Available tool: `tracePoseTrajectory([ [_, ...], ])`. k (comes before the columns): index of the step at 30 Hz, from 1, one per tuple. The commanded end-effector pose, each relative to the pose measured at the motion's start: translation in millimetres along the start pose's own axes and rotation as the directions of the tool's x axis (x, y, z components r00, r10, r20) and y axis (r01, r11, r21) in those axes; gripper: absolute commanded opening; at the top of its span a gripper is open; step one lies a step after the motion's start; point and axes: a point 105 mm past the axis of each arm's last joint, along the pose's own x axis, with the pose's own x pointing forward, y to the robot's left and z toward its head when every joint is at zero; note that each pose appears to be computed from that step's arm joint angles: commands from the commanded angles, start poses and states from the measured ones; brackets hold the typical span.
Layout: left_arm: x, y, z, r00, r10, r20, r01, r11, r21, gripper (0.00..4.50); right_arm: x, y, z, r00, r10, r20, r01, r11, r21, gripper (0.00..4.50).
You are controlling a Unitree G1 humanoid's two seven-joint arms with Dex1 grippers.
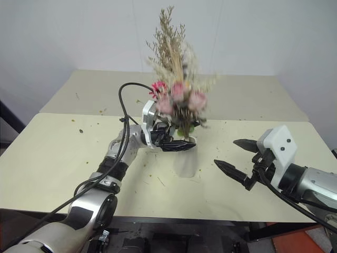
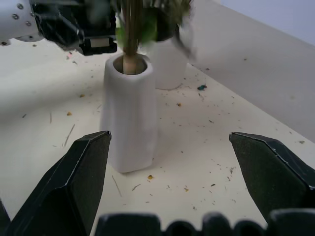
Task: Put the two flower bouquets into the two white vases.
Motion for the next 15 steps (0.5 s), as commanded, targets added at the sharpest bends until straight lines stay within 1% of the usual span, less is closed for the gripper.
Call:
tracePoseTrajectory([
  [1, -1.7, -4.7, 18.8, 0.999, -0.042, -0.030, 0.044, 0.998, 0.055, 4.44, -6.2, 1.7, 11.5, 0.999, 0.006, 0.031, -0.005, 0.998, -0.059, 4.50],
  [3, -8.8, -4.9, 25.8, 0.999, -0.025, -0.033, 0.028, 0.997, 0.067, 4.44, -7.6, 1.8, 11.2, 1.000, 0.008, 0.030, -0.006, 0.998, -0.060, 4.50],
  [7, -33.3, -8.9, 41.2, 0.997, 0.038, -0.060, -0.032, 0.993, 0.110, 4.44, -11.4, -0.8, 10.3, 1.000, -0.002, 0.016, 0.003, 0.998, -0.067, 4.50],
  [11, -65.3, -23.1, 46.1, 0.986, 0.105, -0.132, -0.087, 0.987, 0.137, 4.44, -16.1, -1.6, 10.0, 1.000, -0.002, 0.008, 0.002, 0.998, -0.065, 4.50],
  [12, -74.1, -26.4, 46.5, 0.980, 0.138, -0.145, -0.115, 0.981, 0.153, 4.44, -17.7, -1.7, 9.6, 1.000, -0.001, 0.005, 0.001, 0.998, -0.064, 4.50],
  [15, -104.8, -39.2, 59.2, 0.945, 0.294, -0.142, -0.258, 0.939, 0.226, 4.44, -25.5, -4.4, 8.2, 1.000, 0.004, -0.007, -0.005, 0.999, -0.052, 4.50],
])
